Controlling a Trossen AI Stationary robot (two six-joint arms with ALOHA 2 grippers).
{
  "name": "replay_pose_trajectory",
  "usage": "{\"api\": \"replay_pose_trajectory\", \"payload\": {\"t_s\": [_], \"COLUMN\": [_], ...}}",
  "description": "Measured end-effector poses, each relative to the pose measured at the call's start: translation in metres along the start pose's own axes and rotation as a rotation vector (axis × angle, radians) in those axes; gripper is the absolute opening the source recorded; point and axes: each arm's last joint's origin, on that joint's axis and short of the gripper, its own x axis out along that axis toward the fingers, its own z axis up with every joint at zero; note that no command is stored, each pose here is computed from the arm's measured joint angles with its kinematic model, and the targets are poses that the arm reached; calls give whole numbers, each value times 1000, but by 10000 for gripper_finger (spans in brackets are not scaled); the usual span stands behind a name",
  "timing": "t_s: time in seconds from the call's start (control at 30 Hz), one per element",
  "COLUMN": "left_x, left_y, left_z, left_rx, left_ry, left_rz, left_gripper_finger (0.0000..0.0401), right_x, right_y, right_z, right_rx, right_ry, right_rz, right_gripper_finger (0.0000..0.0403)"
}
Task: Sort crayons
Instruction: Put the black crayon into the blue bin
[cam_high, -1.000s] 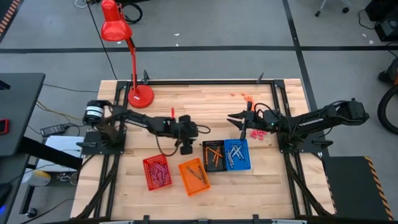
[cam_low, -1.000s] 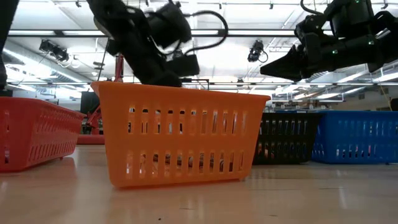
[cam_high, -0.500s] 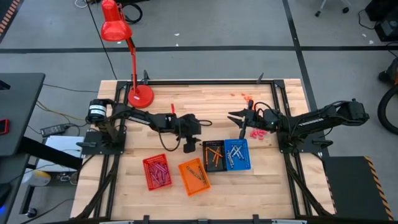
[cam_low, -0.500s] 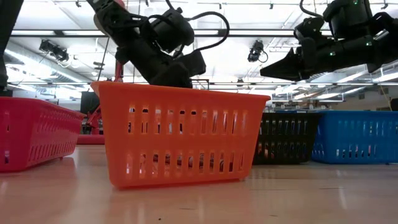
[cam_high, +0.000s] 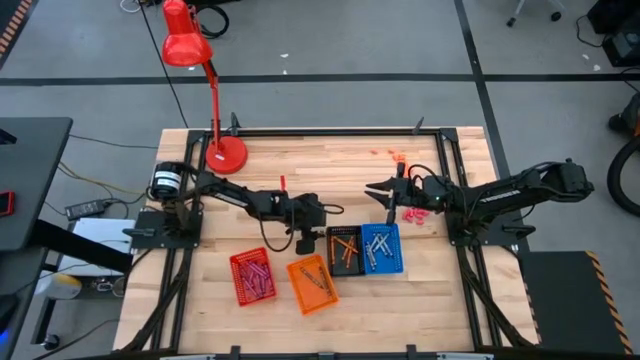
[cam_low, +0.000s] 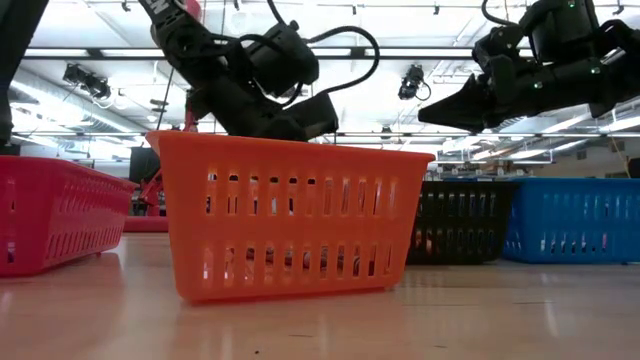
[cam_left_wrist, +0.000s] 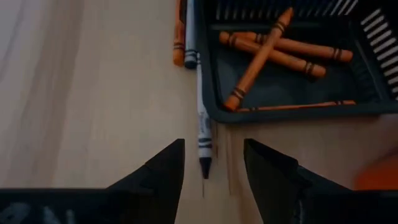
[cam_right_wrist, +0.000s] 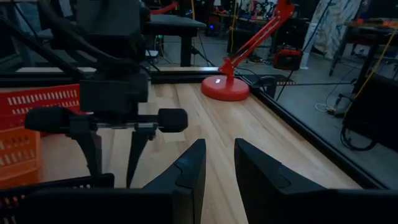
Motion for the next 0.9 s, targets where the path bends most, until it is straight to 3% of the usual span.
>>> {"api": "replay_pose_trajectory", "payload": {"t_s": [0.57, 0.9], "left_x": [19, 18], "left_y": [5, 9], "left_z": [-10, -11], "left_rx": [22, -40], "left_ry": [7, 16], "left_rz": [7, 16], "left_gripper_finger": [172, 89], "right_x": [0, 0], "right_y": [1, 1], "right_z": [0, 0], "right_rx": [11, 11], "right_ry": [-4, -4], "right_rz": [23, 33], "right_gripper_finger": [89, 89]}}
